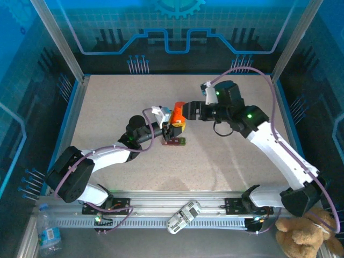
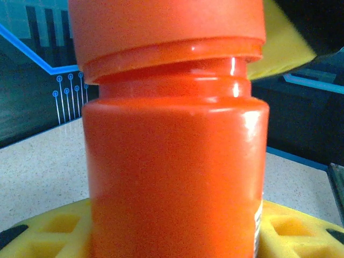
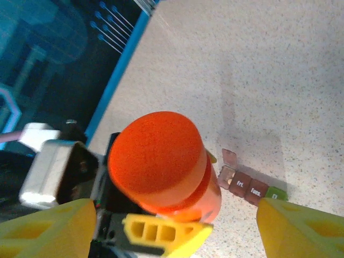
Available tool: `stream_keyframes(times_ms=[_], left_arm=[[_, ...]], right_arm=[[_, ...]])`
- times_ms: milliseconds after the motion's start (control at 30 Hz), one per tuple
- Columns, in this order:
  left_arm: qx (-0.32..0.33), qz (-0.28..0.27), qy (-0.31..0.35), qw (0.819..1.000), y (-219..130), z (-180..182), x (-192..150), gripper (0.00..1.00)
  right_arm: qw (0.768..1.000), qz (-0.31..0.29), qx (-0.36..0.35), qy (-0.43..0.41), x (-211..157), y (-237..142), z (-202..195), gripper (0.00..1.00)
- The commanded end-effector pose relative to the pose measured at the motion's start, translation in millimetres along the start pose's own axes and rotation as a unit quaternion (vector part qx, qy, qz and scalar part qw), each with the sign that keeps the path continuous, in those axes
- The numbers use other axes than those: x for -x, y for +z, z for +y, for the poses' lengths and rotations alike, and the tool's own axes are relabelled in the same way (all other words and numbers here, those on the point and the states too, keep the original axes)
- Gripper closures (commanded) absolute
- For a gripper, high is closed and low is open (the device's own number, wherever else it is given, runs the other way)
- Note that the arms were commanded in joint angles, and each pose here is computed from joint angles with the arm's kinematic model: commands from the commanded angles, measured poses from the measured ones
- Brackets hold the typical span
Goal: Sort the pills into containers
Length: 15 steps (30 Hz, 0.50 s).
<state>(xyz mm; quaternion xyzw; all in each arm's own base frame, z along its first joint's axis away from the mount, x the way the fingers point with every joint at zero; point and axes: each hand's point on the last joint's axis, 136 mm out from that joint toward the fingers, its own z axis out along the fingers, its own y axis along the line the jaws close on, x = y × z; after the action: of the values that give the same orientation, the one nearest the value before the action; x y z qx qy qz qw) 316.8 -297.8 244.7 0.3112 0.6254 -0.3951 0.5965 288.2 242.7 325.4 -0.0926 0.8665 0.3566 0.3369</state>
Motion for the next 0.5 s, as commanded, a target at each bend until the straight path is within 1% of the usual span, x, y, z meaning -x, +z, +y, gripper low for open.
stream_keyframes(times_ms=[0,200,367,467], left_arm=[[-0.024,-0.044,0.036,0.998,-0.7,-10.4,28.9,1.00],[-0.034,-0.031,0.039,0.998,-2.5,-15.1,26.1,1.00],[-0.040,-0.028,0.039,0.998,-4.0,-17.9,26.1,1.00],[-0.047,-0.023,0.037,0.998,-3.5,-20.5,25.3,1.00]], right_arm=[[0.999,0.008,0.036,-0.030,-7.5,-23.3,10.9,0.17],[0.997,0.012,0.039,-0.066,2.1,-37.7,9.1,0.16],[0.996,0.023,0.039,-0.071,10.8,-31.3,8.4,0.17],[0.995,0.042,0.048,-0.082,14.2,-23.0,11.8,0.17]])
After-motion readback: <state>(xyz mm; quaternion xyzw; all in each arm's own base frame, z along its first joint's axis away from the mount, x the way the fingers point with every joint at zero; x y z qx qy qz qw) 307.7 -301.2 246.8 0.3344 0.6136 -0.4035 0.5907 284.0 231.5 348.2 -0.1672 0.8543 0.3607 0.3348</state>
